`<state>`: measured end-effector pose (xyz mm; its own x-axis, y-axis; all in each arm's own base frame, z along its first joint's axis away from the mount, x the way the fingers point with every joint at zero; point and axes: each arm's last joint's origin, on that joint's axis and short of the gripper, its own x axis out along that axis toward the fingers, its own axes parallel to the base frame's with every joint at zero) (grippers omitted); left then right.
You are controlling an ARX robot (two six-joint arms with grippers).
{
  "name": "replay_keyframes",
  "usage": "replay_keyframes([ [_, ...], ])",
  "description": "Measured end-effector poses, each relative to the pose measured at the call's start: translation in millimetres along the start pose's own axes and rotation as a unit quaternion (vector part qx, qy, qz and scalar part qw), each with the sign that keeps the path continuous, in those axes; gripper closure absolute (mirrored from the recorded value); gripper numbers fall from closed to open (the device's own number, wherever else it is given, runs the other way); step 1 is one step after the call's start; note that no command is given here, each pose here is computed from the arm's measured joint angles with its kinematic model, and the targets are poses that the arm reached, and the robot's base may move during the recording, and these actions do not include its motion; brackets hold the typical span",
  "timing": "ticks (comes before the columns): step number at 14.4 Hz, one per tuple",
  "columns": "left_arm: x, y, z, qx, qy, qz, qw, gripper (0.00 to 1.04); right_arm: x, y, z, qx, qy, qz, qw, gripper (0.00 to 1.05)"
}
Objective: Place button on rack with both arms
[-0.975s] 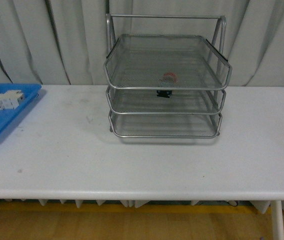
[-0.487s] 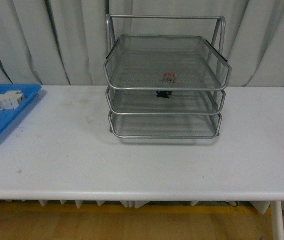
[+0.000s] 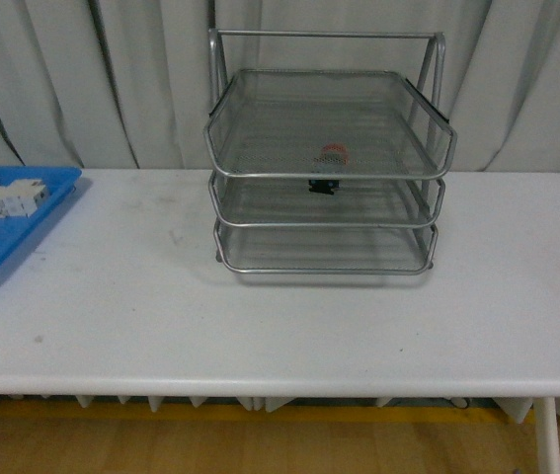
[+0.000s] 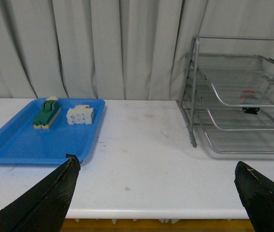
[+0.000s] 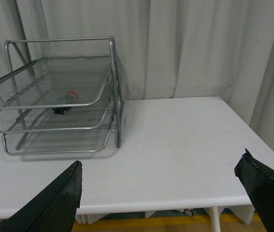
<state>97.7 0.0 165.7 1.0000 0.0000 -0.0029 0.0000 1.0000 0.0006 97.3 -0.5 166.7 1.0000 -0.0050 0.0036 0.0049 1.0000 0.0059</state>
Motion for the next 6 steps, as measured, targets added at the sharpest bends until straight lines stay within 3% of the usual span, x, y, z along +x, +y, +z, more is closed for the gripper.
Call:
replay_keyframes([
  [6,0.0,0.0,0.0,0.0,0.0,0.0,1.0,0.07,0.0,0.0,0.0,0.0,0.0,0.0,1.0,0.06],
])
